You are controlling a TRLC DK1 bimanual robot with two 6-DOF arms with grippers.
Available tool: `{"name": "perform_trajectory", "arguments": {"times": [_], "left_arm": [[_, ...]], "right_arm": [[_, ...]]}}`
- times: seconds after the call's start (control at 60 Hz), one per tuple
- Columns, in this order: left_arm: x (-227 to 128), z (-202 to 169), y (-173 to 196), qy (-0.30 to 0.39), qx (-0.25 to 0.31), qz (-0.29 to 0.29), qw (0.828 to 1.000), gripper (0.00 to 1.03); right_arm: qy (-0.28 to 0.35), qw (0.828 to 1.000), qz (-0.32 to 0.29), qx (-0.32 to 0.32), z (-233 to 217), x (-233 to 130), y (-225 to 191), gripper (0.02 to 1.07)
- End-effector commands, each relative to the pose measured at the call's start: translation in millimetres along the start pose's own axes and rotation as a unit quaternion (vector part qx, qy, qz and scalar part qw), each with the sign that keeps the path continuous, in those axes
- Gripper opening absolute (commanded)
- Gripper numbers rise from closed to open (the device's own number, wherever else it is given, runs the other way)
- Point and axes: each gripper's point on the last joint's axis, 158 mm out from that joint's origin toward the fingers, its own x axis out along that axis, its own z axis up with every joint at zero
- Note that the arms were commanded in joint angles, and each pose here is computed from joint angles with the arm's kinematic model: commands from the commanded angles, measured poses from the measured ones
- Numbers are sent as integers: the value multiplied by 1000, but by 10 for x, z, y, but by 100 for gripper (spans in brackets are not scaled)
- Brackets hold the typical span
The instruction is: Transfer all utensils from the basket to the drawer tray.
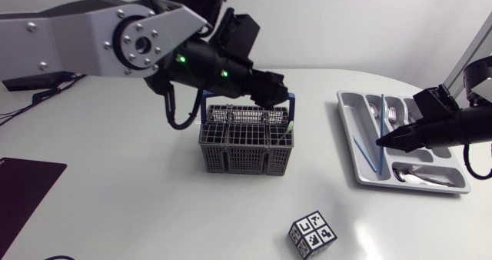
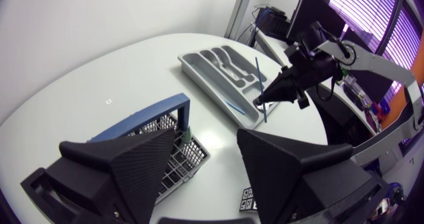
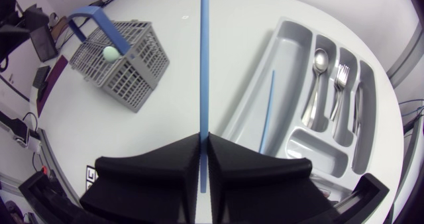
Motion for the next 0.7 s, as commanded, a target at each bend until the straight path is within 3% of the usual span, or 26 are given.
{"name": "perform_trajectory", "arguments": {"times": [0.0,0.283,0.367,0.45,0.567,0.683], "left_arm": [[179,-129,-6,25,24,11,999,66],[512,-380,62,66,57,53,995,66],[562,-411,37,71,65,58,994,66],[641,-454,-22,77,83,66,991,66],[750,-453,-29,73,94,80,990,63],[871,-449,28,70,96,93,989,59]], "right_arm": [[2,999,-18,32,46,77,-261,8],[39,993,-56,92,-57,437,-713,10],[44,993,-56,97,-70,488,-735,18],[49,992,-56,102,-91,531,-734,42],[51,991,-55,109,-99,534,-716,86],[51,991,-54,108,-100,513,-685,100]]}}
